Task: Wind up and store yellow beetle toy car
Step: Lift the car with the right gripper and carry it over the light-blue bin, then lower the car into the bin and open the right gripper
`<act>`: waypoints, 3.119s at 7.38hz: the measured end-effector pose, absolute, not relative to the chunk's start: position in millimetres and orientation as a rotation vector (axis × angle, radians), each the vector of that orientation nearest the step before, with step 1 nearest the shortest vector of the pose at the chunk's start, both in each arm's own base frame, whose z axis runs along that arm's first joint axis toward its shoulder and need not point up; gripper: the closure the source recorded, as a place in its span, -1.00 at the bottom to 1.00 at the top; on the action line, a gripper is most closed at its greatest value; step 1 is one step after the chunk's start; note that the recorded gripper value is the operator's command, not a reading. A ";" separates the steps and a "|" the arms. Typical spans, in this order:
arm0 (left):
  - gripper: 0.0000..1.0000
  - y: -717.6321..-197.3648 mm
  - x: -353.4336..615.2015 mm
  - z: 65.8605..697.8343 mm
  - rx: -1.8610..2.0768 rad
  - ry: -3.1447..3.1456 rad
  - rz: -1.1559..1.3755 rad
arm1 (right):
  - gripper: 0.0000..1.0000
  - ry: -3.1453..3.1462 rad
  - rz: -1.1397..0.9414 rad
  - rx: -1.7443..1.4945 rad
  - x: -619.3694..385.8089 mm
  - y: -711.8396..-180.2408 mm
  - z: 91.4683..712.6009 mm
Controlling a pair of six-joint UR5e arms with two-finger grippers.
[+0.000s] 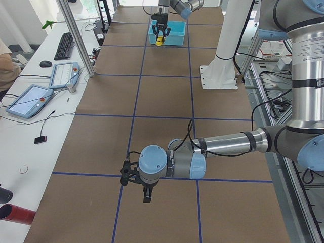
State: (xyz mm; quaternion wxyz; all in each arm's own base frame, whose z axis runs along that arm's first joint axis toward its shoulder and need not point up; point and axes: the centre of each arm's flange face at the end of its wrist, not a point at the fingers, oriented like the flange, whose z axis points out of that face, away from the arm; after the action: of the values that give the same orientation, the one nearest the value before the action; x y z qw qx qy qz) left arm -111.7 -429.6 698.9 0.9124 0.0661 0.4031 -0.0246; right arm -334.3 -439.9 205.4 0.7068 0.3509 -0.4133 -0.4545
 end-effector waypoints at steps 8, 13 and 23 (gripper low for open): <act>-1.00 -429.5 -111.7 698.5 0.137 0.831 -0.050 | 1.00 -0.838 -1.275 0.809 -161.6 -427.7 451.4; -1.00 -429.8 -111.7 698.6 0.137 0.831 -0.050 | 1.00 -0.845 -1.262 0.750 -170.3 -440.8 536.2; -1.00 -431.1 -111.9 697.4 0.140 0.830 -0.049 | -1.00 -0.913 -1.276 0.745 -210.6 -428.1 579.7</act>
State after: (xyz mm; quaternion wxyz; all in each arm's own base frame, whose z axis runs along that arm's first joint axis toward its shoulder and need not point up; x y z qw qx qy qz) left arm -111.9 -431.1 697.4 0.9124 0.0680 0.4029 -0.0238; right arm -210.6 -428.1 579.7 0.6460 0.3276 -0.4012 -0.5608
